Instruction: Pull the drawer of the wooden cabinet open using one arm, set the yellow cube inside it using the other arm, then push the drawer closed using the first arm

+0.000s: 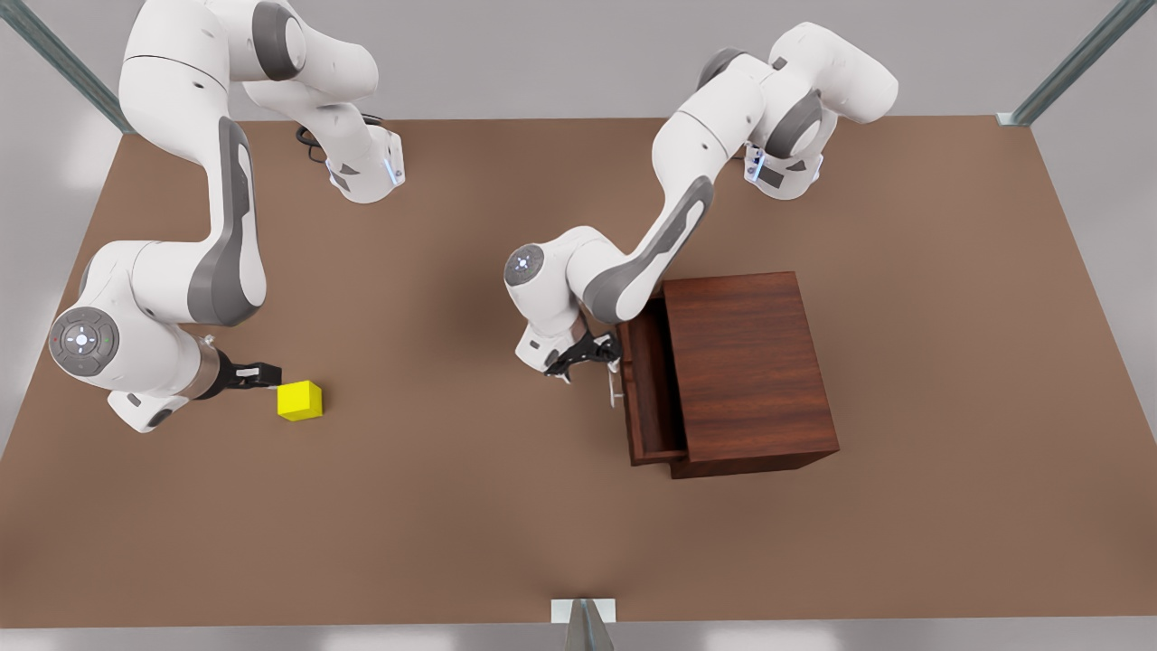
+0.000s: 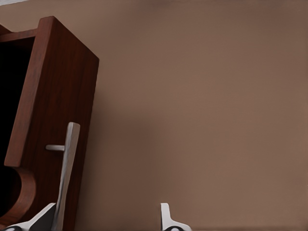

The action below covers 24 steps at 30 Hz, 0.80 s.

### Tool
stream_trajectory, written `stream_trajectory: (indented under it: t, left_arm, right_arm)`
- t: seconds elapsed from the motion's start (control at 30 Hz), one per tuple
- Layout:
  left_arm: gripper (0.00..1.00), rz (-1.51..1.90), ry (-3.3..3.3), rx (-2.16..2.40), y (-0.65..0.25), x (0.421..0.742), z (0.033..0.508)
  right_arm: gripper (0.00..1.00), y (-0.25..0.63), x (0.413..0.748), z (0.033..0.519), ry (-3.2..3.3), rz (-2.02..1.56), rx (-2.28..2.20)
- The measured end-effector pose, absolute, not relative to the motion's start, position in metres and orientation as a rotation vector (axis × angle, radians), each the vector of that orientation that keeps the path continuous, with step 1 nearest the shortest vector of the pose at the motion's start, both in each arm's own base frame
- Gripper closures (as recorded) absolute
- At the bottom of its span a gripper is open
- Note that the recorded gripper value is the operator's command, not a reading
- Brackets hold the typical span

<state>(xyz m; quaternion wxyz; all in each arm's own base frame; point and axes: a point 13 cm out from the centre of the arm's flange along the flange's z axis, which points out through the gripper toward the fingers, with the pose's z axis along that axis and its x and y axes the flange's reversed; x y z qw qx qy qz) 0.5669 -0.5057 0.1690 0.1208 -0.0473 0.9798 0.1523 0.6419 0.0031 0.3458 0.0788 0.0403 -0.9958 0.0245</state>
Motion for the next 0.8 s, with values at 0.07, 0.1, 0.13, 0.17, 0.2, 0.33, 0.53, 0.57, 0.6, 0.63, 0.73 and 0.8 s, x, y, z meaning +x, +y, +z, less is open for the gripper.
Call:
stream_trajectory:
  t: [0.07, 0.1, 0.13, 0.17, 0.2, 0.33, 0.53, 0.57, 0.6, 0.63, 0.73, 0.8]
  left_arm:
    - [0.0, 0.42, 2.857, -0.133, -0.511, 0.568, 0.167]
    - [0.0, 0.408, 2.853, -0.131, -0.513, 0.569, 0.167]
    - [0.0, 0.397, 2.851, -0.128, -0.516, 0.569, 0.168]
    - [0.0, 0.387, 2.848, -0.126, -0.518, 0.569, 0.168]
    - [0.0, 0.379, 2.846, -0.122, -0.521, 0.569, 0.168]
    - [0.0, 0.354, 2.833, -0.106, -0.533, 0.563, 0.171]
    - [0.0, 0.33, 2.808, -0.105, -0.544, 0.562, 0.178]
    - [0.0, 0.327, 2.806, -0.107, -0.545, 0.562, 0.179]
    - [0.0, 0.324, 2.805, -0.109, -0.545, 0.562, 0.18]
    - [0.0, 0.326, 2.799, -0.109, -0.547, 0.56, 0.184]
    - [0.0, 0.183, 2.768, -0.142, -0.577, 0.491, 0.378]
    - [0.0, 0.107, 2.796, -0.225, -0.535, 0.461, 0.492]
  right_arm:
    - [0.0, 0.003, 0.642, 0.346, -2.98, 0.073, 0.12]
    - [0.0, 0.003, 0.642, 0.346, -2.98, 0.073, 0.119]
    - [0.0, 0.003, 0.642, 0.346, -2.98, 0.073, 0.119]
    - [0.0, 0.003, 0.642, 0.346, -2.981, 0.074, 0.119]
    - [0.0, 0.003, 0.642, 0.346, -2.981, 0.074, 0.118]
    - [0.0, 0.003, 0.642, 0.346, -2.982, 0.074, 0.117]
    - [0.0, 0.003, 0.642, 0.346, -2.98, 0.074, 0.117]
    - [0.0, 0.004, 0.642, 0.346, -2.981, 0.073, 0.117]
    - [0.0, 0.004, 0.642, 0.346, -2.981, 0.074, 0.117]
    - [0.0, 0.003, 0.642, 0.346, -2.981, 0.074, 0.116]
    - [0.0, 0.003, 0.642, 0.345, -2.98, 0.074, 0.115]
    - [0.0, 0.004, 0.642, 0.345, -2.98, 0.074, 0.116]
